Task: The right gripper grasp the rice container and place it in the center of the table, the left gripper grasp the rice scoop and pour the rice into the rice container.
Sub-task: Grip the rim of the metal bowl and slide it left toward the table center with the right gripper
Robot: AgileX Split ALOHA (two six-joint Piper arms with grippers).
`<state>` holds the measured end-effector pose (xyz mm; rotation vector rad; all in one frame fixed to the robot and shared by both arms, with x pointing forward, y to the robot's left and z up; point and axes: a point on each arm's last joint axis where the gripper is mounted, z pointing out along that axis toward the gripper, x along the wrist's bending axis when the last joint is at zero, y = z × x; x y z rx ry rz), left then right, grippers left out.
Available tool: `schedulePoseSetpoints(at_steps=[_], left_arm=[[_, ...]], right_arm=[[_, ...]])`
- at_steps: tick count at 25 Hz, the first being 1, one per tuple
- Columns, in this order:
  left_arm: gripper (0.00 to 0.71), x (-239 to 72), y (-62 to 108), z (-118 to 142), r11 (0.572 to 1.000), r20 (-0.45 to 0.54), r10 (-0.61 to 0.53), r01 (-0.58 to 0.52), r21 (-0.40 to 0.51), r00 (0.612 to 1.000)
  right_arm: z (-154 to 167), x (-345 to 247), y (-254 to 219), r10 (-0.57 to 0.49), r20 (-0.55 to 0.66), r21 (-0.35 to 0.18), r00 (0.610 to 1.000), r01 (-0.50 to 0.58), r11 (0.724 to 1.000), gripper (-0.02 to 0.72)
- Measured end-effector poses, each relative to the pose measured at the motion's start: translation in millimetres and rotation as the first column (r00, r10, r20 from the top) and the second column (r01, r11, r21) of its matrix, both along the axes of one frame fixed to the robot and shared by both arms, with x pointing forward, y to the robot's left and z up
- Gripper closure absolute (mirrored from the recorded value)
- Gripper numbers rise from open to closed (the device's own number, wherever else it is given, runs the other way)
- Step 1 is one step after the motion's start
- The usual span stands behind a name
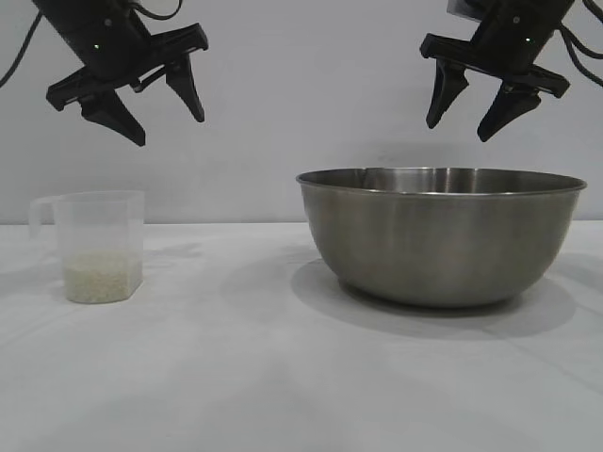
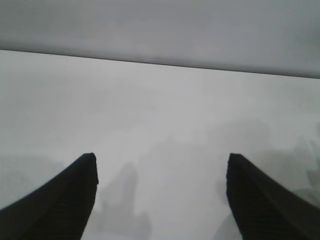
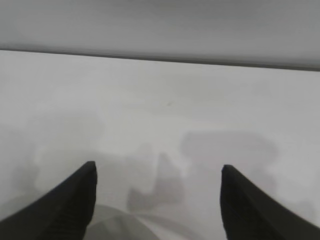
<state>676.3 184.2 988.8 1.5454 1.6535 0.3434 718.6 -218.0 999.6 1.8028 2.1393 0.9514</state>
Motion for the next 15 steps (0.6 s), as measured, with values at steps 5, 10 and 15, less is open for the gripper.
schedulePoseSetpoints(at_steps=[5,10,15], left_arm=[[0.235,0.0,0.0,0.0,1.000,0.000,0.000,0.000,0.000,1.000],[0.235,0.0,0.0,0.0,1.000,-0.001,0.000,0.000,0.000,1.000],[0.235,-1.2,-0.8,-1.0,1.000,-0.016,-0.011,0.011,-0.002,1.000]], right_arm=[[-0.1,-0.1,0.0,0.001,-0.002,0.000,1.000,-0.001,1.000,0.225],[-0.1,-0.1,0.0,0.001,-0.002,0.000,1.000,-0.001,1.000,0.225],[-1.1,-4.4,-1.6,0.030,-0.038,-0.040,0.999,-0.032,0.999,0.225]])
